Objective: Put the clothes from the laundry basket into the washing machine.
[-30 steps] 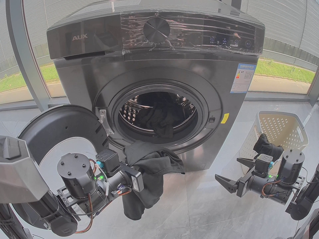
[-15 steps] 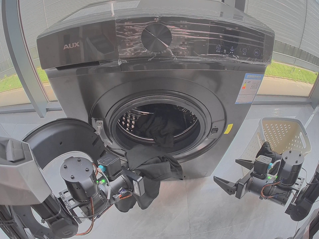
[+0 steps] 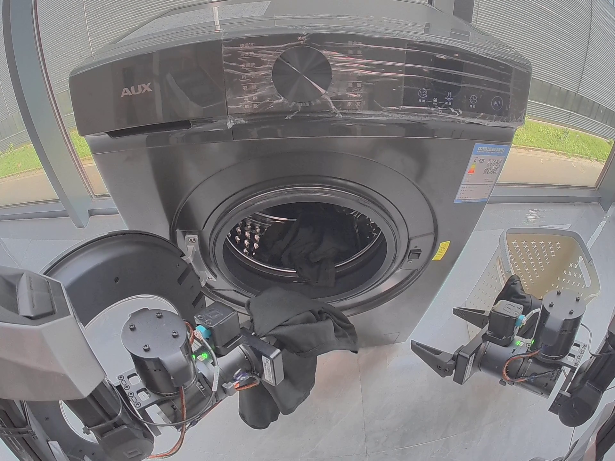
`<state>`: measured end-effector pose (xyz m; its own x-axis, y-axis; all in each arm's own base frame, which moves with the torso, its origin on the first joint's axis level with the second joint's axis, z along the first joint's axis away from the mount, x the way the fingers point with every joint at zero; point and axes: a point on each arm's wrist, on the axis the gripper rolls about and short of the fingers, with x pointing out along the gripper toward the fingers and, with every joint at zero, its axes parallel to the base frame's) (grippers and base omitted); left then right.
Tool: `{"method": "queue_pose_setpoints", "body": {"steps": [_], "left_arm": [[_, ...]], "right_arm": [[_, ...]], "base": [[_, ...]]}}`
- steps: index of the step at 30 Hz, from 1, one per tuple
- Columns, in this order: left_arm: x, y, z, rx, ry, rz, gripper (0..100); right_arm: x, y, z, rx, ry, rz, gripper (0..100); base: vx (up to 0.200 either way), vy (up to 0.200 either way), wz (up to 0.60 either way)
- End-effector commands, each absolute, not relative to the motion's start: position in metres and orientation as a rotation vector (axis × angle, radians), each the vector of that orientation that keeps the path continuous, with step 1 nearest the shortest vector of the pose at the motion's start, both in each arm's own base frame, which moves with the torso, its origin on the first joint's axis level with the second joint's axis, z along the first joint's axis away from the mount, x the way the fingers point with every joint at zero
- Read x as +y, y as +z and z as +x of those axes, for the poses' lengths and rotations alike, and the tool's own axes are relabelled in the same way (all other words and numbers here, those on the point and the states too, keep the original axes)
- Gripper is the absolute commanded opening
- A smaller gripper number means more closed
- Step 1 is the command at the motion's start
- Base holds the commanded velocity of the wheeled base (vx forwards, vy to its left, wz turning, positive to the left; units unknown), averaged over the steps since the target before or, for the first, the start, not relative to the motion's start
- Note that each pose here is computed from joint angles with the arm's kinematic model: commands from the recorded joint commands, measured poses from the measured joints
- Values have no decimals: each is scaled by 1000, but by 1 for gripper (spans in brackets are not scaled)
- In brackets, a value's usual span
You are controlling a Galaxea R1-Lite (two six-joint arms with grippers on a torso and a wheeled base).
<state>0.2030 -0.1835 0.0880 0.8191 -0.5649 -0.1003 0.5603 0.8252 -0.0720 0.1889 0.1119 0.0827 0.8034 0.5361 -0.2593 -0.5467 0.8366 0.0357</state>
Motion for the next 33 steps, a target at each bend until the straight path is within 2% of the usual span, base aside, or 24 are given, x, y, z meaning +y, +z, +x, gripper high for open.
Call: {"method": "queue_pose_setpoints", "body": {"steps": [1, 11, 16, 19, 22, 23, 25, 26, 29, 33], "left_arm": [[-185, 87, 202, 122, -607, -39, 0], [-191, 87, 200, 122, -625, -46, 0], [-206, 84, 200, 124, -670, -74, 0], [-218, 65, 215, 157, -652, -50, 0], [-227, 61, 227, 141, -649, -60, 0], [-237, 56, 249, 105, -627, -79, 0], [-238, 56, 253, 100, -621, -82, 0], [-251, 58, 281, 28, -595, -127, 0], [-252, 53, 313, -24, -540, -149, 0], [-246, 48, 322, -20, -515, -155, 0]], "right_arm": [[112, 82, 189, 270, 581, -42, 100], [116, 83, 187, 265, 598, -43, 100], [119, 85, 186, 255, 612, -40, 100], [119, 84, 185, 258, 611, -41, 100], [119, 85, 185, 255, 612, -41, 100], [119, 84, 184, 258, 614, -41, 100], [119, 84, 184, 258, 616, -41, 100], [119, 84, 184, 259, 616, -43, 100], [118, 85, 184, 254, 615, -42, 100], [119, 86, 184, 251, 617, -42, 100]], "base": [[0, 0, 0], [0, 0, 0], [0, 0, 0], [0, 0, 0], [0, 0, 0], [0, 0, 0], [0, 0, 0], [0, 0, 0], [0, 0, 0], [0, 0, 0]]}}
